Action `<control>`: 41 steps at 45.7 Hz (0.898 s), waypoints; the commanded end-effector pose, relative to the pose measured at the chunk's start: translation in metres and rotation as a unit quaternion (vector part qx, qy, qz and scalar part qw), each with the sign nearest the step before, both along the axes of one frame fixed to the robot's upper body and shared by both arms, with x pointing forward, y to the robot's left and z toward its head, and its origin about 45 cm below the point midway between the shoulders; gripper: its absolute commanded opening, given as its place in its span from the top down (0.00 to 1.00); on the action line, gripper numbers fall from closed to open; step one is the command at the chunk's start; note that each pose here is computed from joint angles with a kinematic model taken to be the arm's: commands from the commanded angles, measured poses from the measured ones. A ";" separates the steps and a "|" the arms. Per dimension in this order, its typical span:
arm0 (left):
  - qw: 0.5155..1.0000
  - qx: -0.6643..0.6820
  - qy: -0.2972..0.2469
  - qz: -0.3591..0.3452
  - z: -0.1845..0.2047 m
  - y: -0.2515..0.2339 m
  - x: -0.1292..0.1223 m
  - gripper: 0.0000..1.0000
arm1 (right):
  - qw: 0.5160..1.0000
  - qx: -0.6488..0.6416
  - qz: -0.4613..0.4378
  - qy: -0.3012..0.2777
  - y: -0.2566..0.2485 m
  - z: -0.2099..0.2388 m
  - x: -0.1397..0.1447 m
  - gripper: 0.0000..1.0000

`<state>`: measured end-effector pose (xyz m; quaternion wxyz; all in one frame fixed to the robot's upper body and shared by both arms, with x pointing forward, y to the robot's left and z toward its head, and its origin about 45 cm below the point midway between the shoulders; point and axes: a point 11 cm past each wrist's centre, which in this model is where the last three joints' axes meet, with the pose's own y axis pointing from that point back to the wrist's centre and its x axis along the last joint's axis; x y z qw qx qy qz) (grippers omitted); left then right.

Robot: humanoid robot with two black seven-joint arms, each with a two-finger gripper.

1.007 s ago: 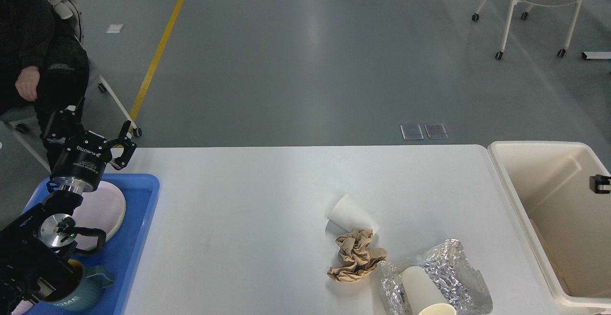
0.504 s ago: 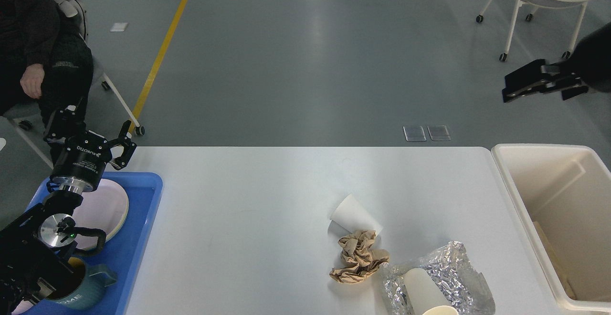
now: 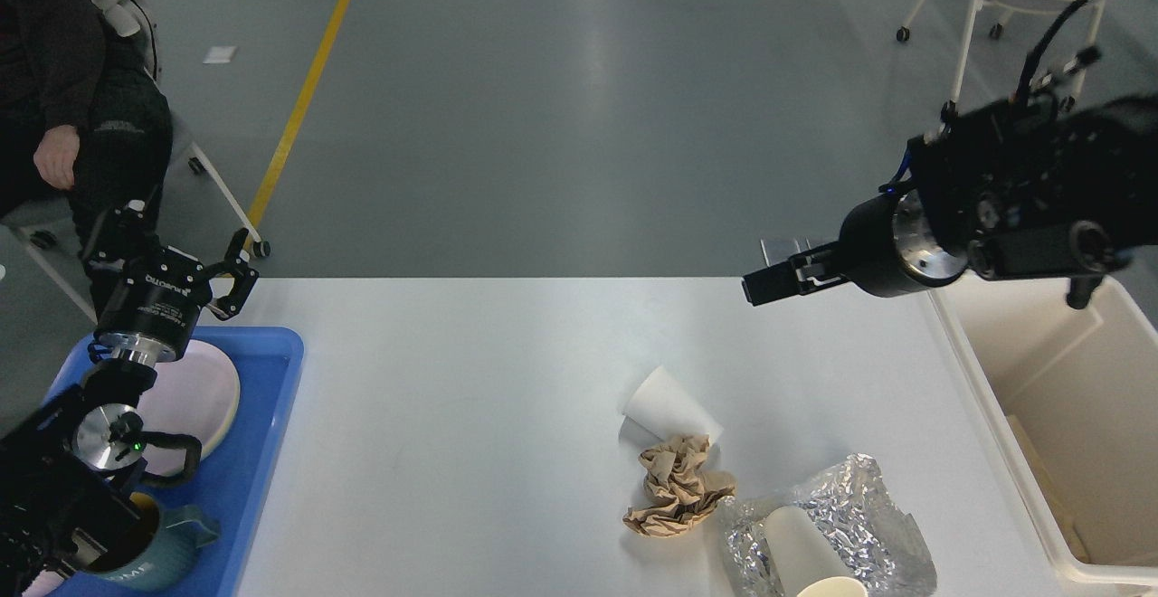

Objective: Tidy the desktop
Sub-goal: 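Raise the right gripper and move it toward the white paper cup, then grasp the white paper cup with the right gripper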

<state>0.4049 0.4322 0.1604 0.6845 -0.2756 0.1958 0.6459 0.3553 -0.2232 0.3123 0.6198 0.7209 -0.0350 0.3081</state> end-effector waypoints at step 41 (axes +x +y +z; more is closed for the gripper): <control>1.000 0.000 0.000 0.000 0.000 0.000 0.000 0.00 | 0.996 0.071 0.043 -0.044 0.072 -0.219 -0.003 0.00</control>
